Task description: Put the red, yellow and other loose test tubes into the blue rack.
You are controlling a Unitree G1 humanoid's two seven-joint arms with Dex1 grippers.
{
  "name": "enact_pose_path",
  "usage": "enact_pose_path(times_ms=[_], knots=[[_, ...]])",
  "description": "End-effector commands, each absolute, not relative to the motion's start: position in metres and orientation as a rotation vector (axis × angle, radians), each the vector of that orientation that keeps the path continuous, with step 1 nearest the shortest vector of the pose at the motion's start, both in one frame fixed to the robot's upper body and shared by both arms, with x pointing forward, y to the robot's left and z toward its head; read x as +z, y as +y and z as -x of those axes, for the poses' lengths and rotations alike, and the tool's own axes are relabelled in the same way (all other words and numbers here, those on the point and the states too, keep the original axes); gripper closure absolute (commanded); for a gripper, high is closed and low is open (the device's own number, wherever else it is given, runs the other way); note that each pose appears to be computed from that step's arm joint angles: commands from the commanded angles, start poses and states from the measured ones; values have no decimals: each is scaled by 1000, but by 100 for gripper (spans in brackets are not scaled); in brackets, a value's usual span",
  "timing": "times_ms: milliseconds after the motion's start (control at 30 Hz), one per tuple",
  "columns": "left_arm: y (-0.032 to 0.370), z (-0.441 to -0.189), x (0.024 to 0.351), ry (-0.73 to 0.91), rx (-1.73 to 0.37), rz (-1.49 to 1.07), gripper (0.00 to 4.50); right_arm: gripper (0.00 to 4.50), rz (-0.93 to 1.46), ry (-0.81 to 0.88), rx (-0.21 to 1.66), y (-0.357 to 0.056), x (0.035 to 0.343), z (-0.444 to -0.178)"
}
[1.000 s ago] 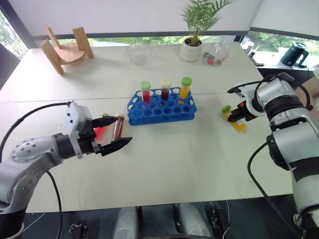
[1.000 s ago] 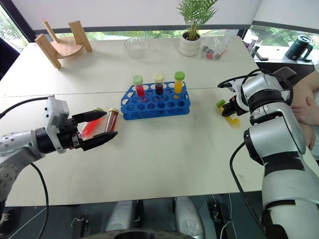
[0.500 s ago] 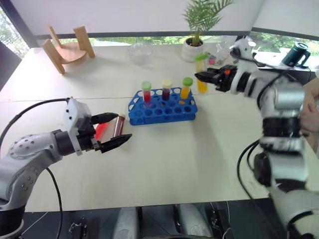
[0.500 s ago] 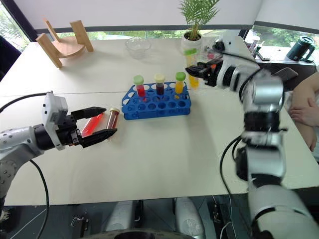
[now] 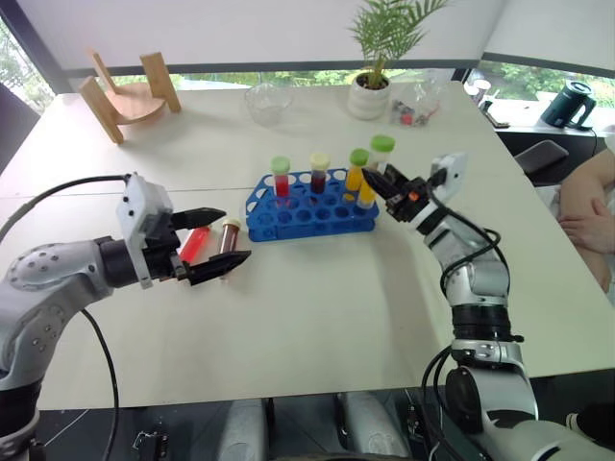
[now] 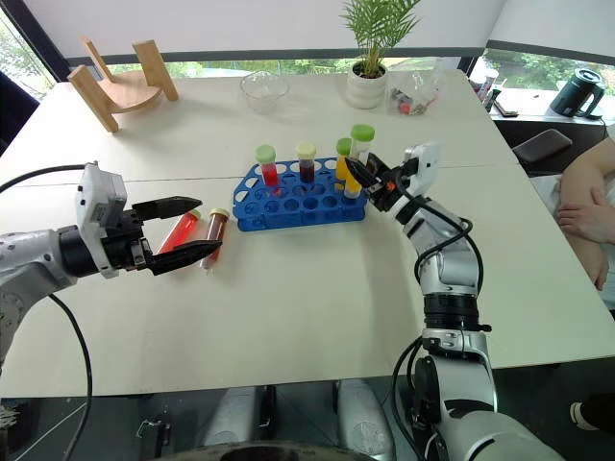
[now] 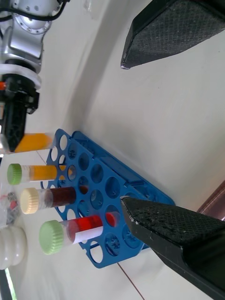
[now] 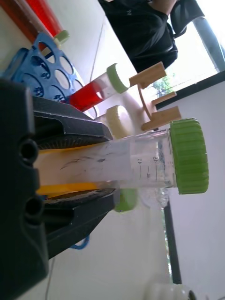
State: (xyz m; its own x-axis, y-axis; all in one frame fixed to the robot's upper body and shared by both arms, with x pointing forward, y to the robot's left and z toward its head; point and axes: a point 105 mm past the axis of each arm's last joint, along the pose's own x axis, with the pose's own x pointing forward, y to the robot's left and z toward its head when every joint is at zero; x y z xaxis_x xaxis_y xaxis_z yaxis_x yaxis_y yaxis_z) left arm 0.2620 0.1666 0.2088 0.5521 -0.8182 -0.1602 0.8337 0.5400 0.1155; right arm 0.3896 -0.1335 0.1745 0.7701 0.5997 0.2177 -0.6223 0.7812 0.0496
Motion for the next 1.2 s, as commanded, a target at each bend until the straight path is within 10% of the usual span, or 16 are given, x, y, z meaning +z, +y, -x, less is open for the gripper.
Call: enact_pose_path(times_ms=[33, 667, 900, 1200], knots=[[166, -259, 218, 64, -991, -209, 0, 371, -98, -257, 674, -129, 184, -390], [168, -257, 218, 74, -980, -208, 0, 371, 19, -262, 657, -124, 156, -392], [174, -271, 205, 120, -868, -251, 0, 9, 71, -229, 663, -131, 151, -384], [176, -313, 189, 397, -589, -172, 0, 3, 402, 62, 914, -167, 185, -325]])
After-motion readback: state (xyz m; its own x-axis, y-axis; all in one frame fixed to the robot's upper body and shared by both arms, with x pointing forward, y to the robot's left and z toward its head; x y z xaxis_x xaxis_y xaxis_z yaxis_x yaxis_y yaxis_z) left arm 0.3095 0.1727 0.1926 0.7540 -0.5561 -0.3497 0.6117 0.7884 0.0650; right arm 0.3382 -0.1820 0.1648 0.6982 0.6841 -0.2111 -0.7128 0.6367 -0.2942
